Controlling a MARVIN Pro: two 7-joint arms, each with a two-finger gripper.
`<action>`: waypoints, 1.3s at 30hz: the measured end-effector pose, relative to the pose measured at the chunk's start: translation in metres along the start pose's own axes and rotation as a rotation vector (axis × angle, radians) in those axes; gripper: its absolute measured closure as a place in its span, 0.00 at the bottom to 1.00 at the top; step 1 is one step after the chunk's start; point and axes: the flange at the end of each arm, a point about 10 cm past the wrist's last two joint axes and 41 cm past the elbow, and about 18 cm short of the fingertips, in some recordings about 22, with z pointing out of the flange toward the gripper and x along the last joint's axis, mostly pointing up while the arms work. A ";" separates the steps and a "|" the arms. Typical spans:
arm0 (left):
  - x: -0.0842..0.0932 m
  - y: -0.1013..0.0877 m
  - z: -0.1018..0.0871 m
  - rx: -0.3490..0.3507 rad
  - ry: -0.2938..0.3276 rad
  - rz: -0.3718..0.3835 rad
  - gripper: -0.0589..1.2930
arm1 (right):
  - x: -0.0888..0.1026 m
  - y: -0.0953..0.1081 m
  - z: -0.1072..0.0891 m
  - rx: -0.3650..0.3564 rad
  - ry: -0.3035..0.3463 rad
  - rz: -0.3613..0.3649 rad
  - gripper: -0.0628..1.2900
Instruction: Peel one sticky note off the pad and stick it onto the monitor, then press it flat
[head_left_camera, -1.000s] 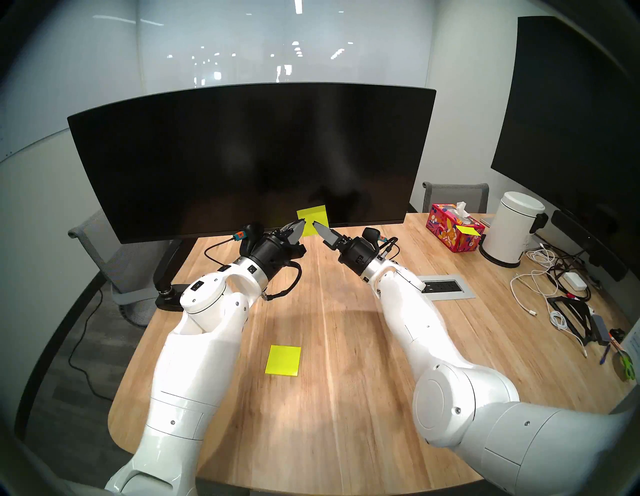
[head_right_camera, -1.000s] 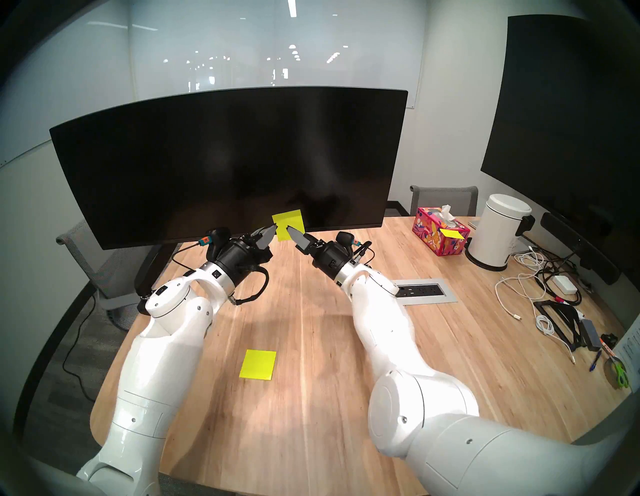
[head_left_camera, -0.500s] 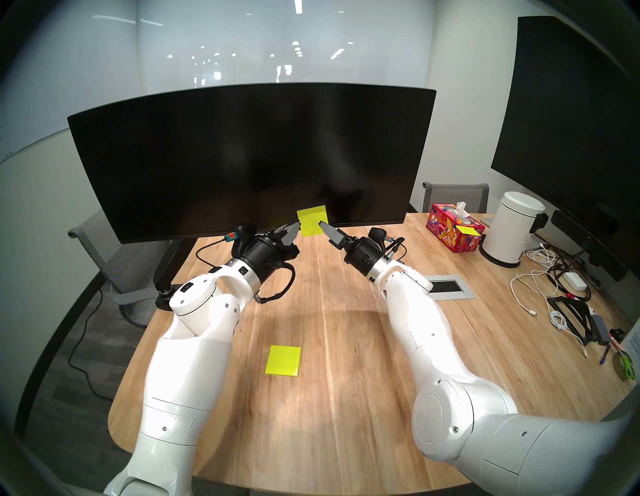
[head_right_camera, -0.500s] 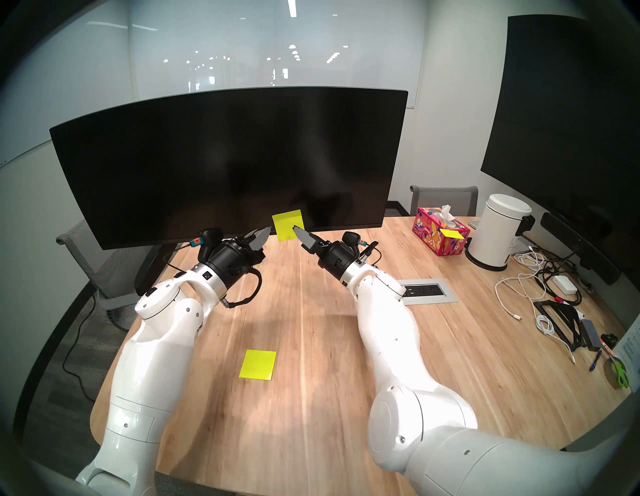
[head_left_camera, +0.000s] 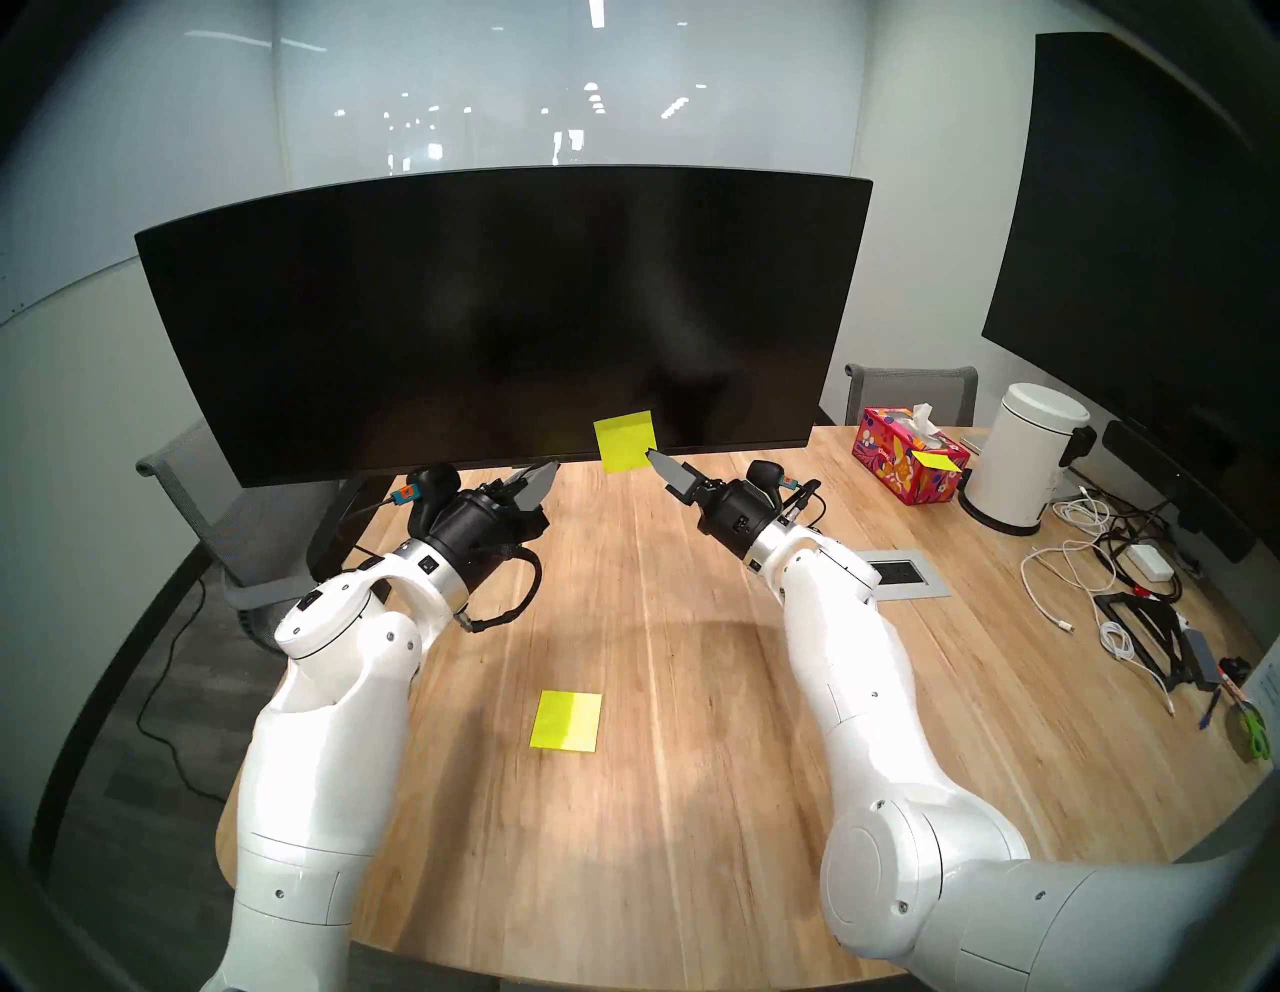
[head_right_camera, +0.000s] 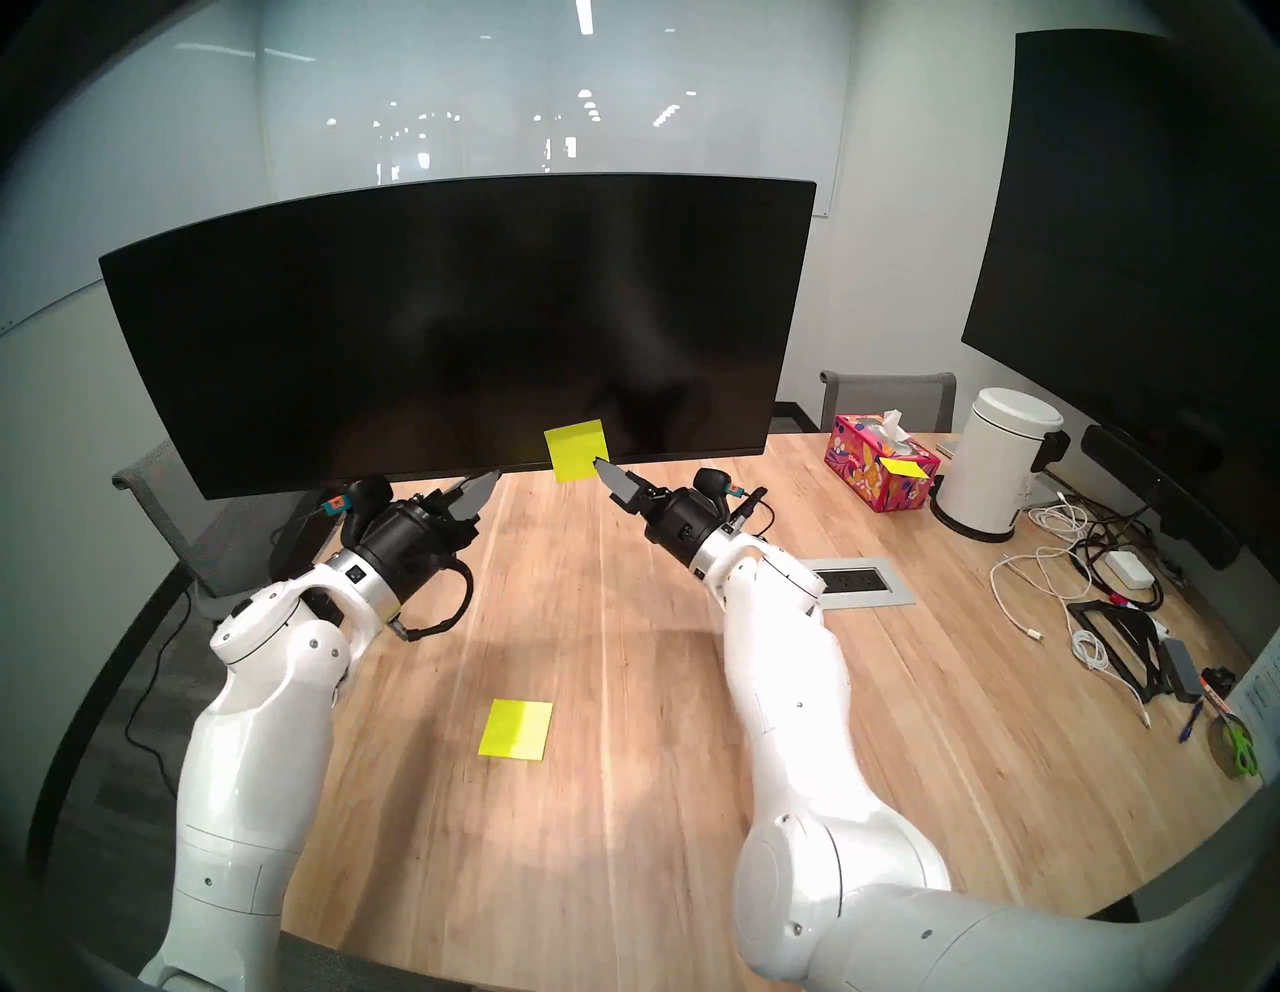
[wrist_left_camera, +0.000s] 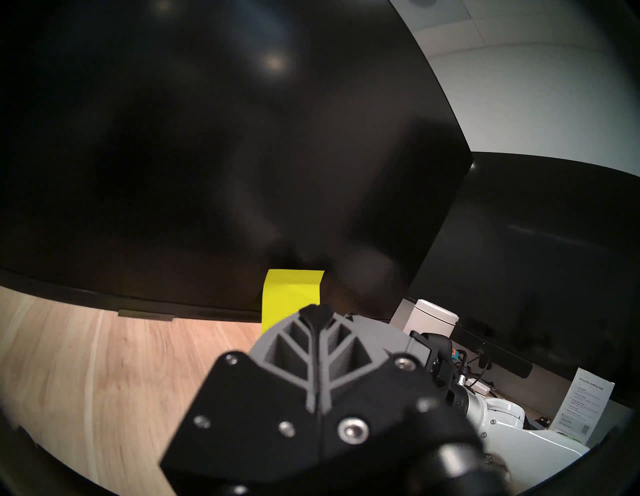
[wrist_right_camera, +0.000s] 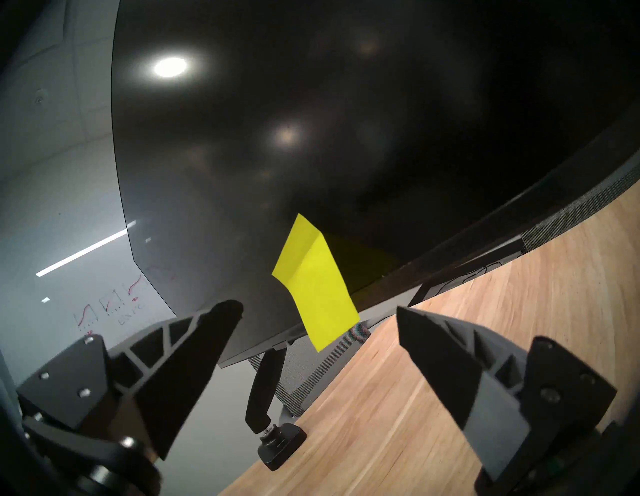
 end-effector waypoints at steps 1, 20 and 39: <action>0.000 -0.001 -0.002 0.001 -0.002 -0.002 0.97 | 0.000 -0.001 0.000 0.001 -0.002 -0.002 0.07; -0.010 -0.013 -0.033 0.011 -0.075 -0.038 0.97 | 0.018 -0.023 -0.035 0.002 -0.144 -0.093 0.07; 0.022 -0.035 -0.048 0.045 -0.043 -0.008 0.97 | 0.007 -0.057 -0.071 0.046 -0.447 -0.263 0.07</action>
